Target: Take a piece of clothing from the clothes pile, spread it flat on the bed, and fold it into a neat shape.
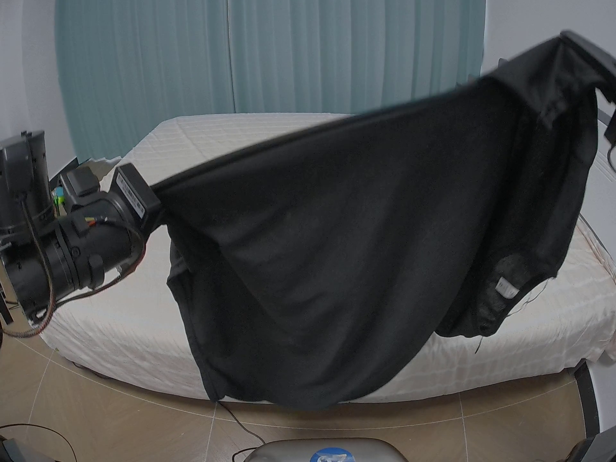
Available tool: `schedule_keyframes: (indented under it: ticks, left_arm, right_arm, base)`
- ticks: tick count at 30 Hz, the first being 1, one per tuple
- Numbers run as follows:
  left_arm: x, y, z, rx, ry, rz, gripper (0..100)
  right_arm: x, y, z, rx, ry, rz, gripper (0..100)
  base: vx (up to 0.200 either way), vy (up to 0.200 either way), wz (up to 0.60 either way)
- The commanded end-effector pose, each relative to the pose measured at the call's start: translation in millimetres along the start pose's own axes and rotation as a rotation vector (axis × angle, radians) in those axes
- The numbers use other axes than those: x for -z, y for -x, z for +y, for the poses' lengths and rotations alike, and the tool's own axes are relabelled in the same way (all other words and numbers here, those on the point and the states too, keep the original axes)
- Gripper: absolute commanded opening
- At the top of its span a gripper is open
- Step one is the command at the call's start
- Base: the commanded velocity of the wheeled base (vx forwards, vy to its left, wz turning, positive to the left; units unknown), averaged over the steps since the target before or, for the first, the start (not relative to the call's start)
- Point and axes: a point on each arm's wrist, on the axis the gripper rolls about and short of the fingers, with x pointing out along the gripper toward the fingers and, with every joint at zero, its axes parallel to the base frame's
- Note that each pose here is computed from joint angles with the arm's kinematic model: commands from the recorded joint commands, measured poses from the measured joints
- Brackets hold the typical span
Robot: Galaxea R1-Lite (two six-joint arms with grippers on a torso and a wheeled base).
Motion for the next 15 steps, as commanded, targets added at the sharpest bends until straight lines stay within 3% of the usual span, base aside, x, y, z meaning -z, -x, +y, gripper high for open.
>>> schedule_keyframes:
  ticks: [1,5,12,15]
  left_arm:
    - [-38,-30,-7,-0.055,0.016,-0.097,0]
    - [-41,-59,8,-0.121,0.02,-0.096,0]
    - [-47,-97,28,-0.185,0.031,-0.102,0]
    - [-42,-110,36,-0.207,0.031,-0.075,0]
  right_arm:
    - [-14,-90,-42,0.12,0.056,-0.028,0]
    - [13,-130,-83,0.192,0.06,0.028,0]
    - [38,-171,-121,0.239,0.066,0.034,0]
    - [44,-179,-130,0.231,0.08,0.031,0]
  base:
    - [0.0,0.0,0.0]
    - [0.0,0.0,0.0]
    - [0.0,0.0,0.0]
    - [0.2,0.0,0.0]
